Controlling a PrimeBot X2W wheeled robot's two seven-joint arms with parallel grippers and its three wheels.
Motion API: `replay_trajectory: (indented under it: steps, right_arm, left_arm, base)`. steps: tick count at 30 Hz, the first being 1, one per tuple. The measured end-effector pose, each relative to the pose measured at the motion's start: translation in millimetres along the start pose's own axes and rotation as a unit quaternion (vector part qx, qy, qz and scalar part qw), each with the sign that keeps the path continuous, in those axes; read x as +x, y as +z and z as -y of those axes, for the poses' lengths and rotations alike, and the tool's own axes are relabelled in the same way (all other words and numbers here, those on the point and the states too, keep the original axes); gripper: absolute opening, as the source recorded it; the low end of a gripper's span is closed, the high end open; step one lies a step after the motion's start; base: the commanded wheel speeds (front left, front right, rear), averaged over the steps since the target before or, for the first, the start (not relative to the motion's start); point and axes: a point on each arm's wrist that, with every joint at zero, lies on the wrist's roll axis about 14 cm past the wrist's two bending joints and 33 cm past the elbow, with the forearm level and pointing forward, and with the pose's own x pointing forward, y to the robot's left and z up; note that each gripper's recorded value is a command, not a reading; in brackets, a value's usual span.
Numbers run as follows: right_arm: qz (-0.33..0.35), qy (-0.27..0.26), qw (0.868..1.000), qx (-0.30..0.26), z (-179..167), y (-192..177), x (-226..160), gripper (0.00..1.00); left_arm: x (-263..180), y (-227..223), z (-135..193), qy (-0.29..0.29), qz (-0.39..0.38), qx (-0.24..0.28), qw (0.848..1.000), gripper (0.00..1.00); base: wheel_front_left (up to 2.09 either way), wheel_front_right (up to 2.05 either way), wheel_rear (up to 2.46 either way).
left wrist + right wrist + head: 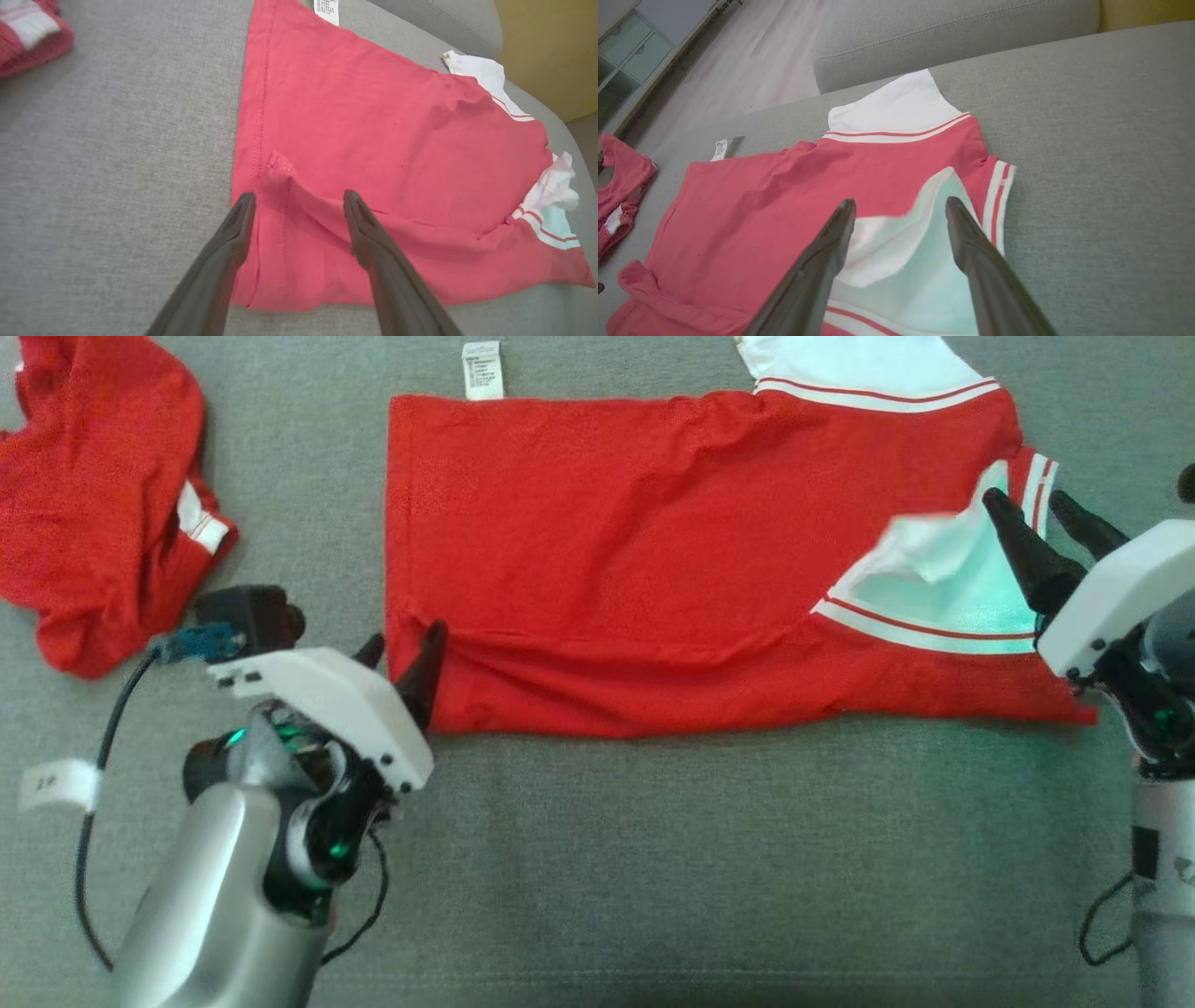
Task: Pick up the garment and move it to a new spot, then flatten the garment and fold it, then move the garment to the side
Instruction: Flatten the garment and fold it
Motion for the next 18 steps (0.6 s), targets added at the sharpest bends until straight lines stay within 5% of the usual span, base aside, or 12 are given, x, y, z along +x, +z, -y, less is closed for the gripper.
replay_trajectory:
  steps: [4,11,18]
  right_arm:
    - [0.007,-0.009,1.0,-0.017,8,1,-14,1.0]
    - [-0.095,-0.065,0.993,-0.038,46,-66,-49,1.0]
    - [-0.132,-0.095,0.986,-0.047,65,-80,-57,1.0]
  left_arm:
    - [-10,-3,-7,0.004,0.012,0.025,1.0,1.0]
    - [-23,-47,-25,0.022,-0.041,0.042,0.998,1.0]
    - [-13,-44,-26,0.025,-0.036,0.063,0.997,1.0]
  base:
    - [0.0,0.0,0.0]
    - [0.0,0.0,0.0]
    - [0.0,0.0,0.0]
